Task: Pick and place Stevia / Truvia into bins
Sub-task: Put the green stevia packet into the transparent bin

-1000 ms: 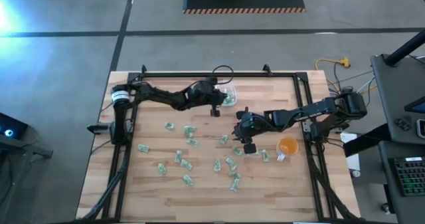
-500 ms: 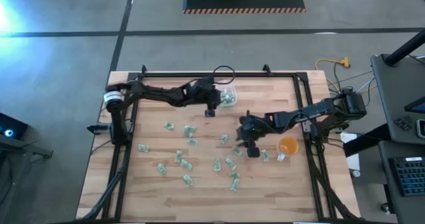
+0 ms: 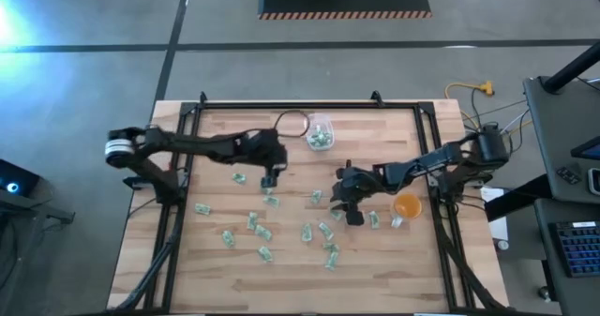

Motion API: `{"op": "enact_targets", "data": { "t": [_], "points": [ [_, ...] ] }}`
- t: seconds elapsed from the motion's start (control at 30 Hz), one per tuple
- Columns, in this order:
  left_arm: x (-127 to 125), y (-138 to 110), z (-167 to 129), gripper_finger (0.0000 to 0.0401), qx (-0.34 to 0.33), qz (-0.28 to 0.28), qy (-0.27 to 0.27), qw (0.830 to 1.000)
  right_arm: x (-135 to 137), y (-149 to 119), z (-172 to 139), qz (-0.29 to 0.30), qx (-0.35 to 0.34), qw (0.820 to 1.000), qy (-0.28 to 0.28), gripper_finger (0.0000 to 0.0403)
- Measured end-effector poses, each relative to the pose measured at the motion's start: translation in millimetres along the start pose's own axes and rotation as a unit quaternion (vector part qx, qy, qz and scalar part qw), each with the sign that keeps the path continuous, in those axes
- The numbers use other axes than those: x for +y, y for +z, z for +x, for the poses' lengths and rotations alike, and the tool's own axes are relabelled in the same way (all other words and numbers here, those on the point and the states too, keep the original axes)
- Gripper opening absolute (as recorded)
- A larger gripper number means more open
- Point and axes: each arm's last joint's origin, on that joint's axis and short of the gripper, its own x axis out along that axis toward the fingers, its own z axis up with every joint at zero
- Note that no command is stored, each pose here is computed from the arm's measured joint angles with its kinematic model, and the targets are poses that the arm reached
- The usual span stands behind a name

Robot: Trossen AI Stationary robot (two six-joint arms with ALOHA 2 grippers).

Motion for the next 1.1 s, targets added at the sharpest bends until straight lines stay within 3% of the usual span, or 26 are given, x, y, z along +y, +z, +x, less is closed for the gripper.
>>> {"op": "enact_targets", "data": {
  "t": [0.37, 0.47, 0.67, 0.8, 0.93, 1.1],
  "points": [
    [-15, -33, -68, 0.0217, -0.092, -0.03, 0.025, 0.995, -2, 6, 17, 0.012, 0.038, 0.999, 0.009, 0.0137],
    [-16, -42, -82, 0.0217, -0.116, -0.041, 0.034, 0.992, -3, 6, 18, 0.007, 0.042, 0.999, 0.008, 0.011],
    [-19, -59, -99, 0.0217, -0.147, -0.057, 0.04, 0.987, -2, 5, 17, -0.025, 0.044, 0.999, 0.012, 0.002],
    [-22, -71, -102, 0.0217, -0.141, -0.057, 0.039, 0.988, -2, 7, 16, -0.036, 0.042, 0.998, 0.01, 0.0012],
    [-25, -82, -100, 0.0217, -0.126, -0.055, 0.035, 0.99, -4, 16, 12, -0.065, 0.029, 0.996, -0.044, 0.0009],
    [-26, -86, -98, 0.0217, -0.12, -0.054, 0.034, 0.991, -10, 32, 6, -0.108, 0.015, 0.982, -0.155, 0.0009]
  ]
}}
